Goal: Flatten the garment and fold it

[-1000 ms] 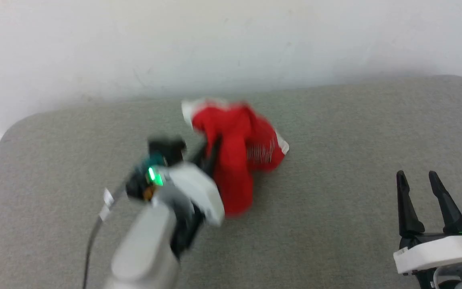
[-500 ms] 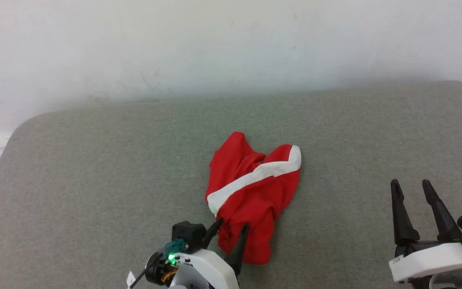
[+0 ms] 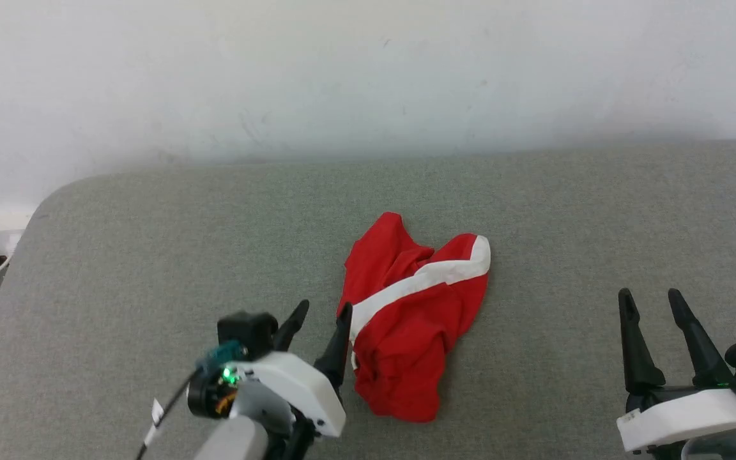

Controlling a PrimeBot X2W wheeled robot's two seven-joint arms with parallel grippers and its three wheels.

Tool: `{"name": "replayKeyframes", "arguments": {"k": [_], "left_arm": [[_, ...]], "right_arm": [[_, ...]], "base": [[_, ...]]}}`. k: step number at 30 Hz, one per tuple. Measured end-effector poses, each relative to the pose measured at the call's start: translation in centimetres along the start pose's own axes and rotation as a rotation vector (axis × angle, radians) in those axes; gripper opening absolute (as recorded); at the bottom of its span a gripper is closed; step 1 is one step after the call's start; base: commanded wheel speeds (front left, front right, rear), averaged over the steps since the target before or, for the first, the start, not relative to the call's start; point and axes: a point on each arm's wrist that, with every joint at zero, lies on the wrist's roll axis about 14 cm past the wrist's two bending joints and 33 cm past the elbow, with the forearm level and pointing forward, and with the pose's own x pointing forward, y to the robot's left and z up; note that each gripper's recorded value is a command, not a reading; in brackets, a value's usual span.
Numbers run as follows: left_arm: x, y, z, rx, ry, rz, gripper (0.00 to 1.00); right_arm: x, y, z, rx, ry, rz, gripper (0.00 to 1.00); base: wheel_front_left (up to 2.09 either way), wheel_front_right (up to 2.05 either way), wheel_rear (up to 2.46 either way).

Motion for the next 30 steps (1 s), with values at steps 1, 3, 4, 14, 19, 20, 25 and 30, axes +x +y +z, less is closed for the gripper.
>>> {"name": "replayKeyframes", "arguments": {"k": [1, 3, 4, 14, 19, 20, 25, 30], "left_arm": [[0.3, 0.1, 0.0, 0.000, 0.023, -0.008, 1.00], [0.7, 0.4, -0.3, -0.002, 0.091, -0.021, 1.00], [0.9, 0.5, -0.6, -0.012, 0.121, -0.027, 1.00], [1.3, 0.2, -5.9, -0.091, 0.462, -0.089, 1.00], [1.5, -0.7, -6.3, -0.106, 0.491, -0.124, 0.00], [1.6, -0.8, -5.9, -0.097, 0.472, -0.129, 0.00], [3.3, -0.1, -0.7, 0.103, 0.289, -0.137, 0.00], [3.1, 1.7, 5.3, 0.290, 0.134, -0.077, 0.00]], "right_arm": [[0.0, 0.0, 0.0, 0.000, 0.001, 0.001, 1.00], [0.0, 0.1, -0.1, 0.001, 0.003, 0.002, 1.00], [0.0, 0.1, -0.1, 0.001, 0.004, 0.002, 1.00], [-0.9, -0.8, -0.5, 0.002, 0.022, -0.028, 1.00], [-1.3, -1.2, -0.5, 0.009, 0.020, -0.045, 1.00], [-1.3, -1.3, -0.5, 0.010, 0.019, -0.047, 1.00], [-1.2, -1.5, -0.4, 0.011, 0.016, -0.050, 1.00], [-1.0, -1.1, -0.6, 0.018, 0.018, -0.039, 1.00]], "base": [[0.00, 0.00, 0.00], [0.00, 0.00, 0.00], [0.00, 0.00, 0.00], [0.00, 0.00, 0.00], [0.00, 0.00, 0.00], [0.00, 0.00, 0.00], [0.00, 0.00, 0.00], [0.00, 0.00, 0.00]]}}
